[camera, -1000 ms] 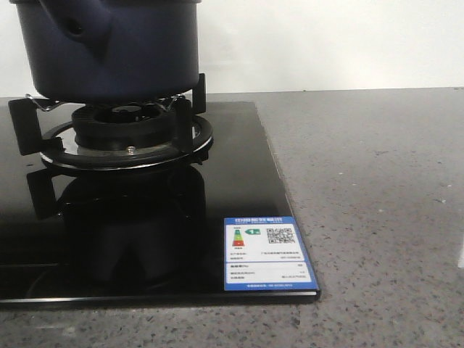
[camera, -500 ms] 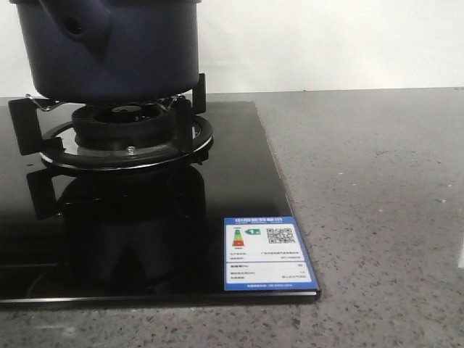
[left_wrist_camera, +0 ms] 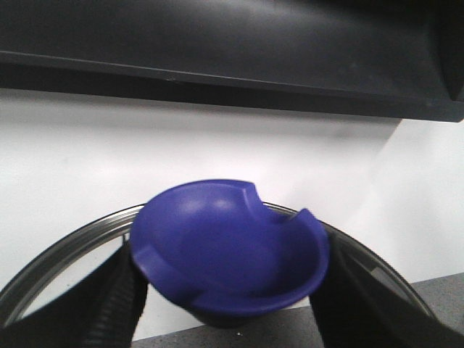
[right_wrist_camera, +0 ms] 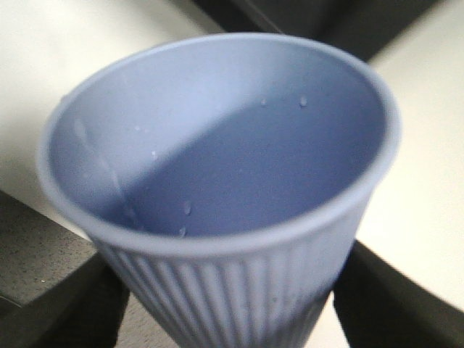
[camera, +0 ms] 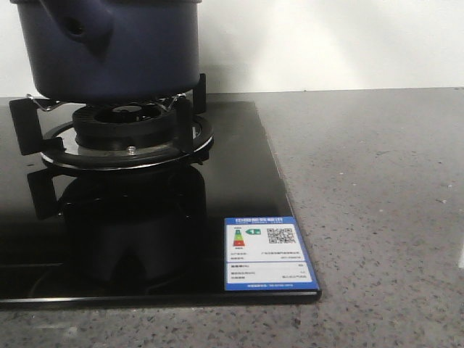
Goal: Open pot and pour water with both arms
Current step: 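Bring the cup back and lower it onto the counter with the right gripper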
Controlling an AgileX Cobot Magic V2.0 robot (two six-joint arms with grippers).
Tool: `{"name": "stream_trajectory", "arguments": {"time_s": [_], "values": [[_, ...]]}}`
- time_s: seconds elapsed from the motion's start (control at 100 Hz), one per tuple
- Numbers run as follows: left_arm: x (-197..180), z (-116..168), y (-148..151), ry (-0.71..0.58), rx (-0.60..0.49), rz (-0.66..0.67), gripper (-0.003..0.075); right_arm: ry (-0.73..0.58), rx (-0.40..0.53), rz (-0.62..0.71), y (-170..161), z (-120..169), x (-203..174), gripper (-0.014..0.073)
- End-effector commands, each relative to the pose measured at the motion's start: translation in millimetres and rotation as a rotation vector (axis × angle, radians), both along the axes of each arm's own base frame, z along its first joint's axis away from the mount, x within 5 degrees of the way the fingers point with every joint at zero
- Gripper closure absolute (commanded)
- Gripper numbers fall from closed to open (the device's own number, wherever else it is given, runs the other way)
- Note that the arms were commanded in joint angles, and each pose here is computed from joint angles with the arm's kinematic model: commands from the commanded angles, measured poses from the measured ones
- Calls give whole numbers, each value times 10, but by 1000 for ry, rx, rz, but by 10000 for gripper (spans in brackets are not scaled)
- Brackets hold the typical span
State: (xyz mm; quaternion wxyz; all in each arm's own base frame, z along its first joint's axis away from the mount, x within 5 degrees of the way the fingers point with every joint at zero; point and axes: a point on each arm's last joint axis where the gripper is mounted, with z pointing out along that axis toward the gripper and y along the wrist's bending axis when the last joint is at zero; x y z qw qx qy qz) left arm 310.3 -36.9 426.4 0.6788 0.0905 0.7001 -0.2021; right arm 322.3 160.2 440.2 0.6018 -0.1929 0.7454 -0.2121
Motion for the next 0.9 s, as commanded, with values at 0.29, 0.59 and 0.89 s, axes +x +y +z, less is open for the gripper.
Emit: {"name": "stream_trajectory", "arguments": {"time_s": [0.29, 0.59, 0.89], "values": [[-210, 300, -115, -95, -52, -153, 309, 2, 403, -59, -713, 301, -286, 229], [-224, 290, -160, -94, -51, -205, 309, 53, 486, 90, -670, -213, -453, 269], [-237, 290, -177, -95, -51, -228, 309, 124, 500, 148, -670, -656, -525, 269]]}}
